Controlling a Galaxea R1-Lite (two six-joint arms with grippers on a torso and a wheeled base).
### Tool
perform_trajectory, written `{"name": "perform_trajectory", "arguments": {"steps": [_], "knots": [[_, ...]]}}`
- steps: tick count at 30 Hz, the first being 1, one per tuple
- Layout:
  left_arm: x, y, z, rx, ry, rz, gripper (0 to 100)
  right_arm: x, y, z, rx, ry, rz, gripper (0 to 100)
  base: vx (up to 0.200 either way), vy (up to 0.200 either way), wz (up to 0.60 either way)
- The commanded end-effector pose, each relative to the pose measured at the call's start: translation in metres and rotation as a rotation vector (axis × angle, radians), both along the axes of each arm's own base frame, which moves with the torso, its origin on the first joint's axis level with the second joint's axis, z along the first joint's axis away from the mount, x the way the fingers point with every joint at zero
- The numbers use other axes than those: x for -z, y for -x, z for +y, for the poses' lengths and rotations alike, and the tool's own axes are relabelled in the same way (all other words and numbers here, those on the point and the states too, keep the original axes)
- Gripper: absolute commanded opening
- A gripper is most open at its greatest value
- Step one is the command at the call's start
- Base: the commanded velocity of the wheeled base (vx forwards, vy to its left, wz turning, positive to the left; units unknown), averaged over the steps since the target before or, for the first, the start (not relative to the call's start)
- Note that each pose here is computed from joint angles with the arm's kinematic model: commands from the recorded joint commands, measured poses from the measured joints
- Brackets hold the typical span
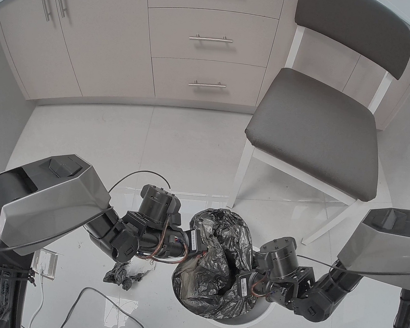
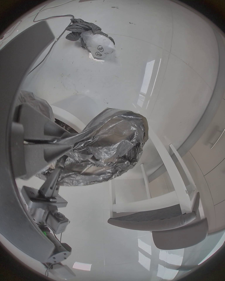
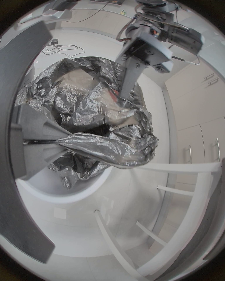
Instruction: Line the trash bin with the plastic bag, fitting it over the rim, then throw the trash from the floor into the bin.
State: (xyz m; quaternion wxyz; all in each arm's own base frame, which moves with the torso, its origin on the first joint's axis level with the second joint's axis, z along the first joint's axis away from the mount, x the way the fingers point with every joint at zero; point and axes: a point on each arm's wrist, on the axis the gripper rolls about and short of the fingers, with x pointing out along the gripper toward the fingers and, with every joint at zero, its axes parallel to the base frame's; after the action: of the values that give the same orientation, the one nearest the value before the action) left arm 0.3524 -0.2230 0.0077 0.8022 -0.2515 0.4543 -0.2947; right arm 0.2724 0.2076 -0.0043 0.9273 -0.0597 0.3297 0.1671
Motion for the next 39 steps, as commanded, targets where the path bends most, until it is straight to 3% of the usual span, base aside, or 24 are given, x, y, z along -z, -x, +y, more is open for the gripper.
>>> {"name": "perform_trajectory", "arguments": {"steps": [1, 4, 10, 23, 39], "knots": [[0.005, -0.001, -0.013, -0.006, -0.022, -0.020, 0, -0.020, 0.001, -0.021, 0.046, -0.014, -0.028, 0, 0.000, 0.000, 0.00], [0.012, -0.006, -0.037, -0.048, -0.093, -0.054, 0, -0.021, -0.002, -0.041, 0.102, -0.008, -0.018, 0, 0.000, 0.000, 0.00], [0.012, -0.014, -0.050, -0.072, -0.185, -0.056, 0, -0.016, -0.002, -0.057, 0.148, 0.009, 0.004, 0, 0.000, 0.000, 0.00], [0.011, -0.007, -0.050, -0.048, -0.247, -0.007, 0, -0.008, -0.015, -0.082, 0.232, 0.017, 0.026, 0, 0.000, 0.000, 0.00], [0.001, -0.001, -0.040, -0.009, -0.333, 0.065, 0, 0.013, -0.056, -0.092, 0.300, 0.015, 0.013, 0, 0.000, 0.000, 0.00]]}}
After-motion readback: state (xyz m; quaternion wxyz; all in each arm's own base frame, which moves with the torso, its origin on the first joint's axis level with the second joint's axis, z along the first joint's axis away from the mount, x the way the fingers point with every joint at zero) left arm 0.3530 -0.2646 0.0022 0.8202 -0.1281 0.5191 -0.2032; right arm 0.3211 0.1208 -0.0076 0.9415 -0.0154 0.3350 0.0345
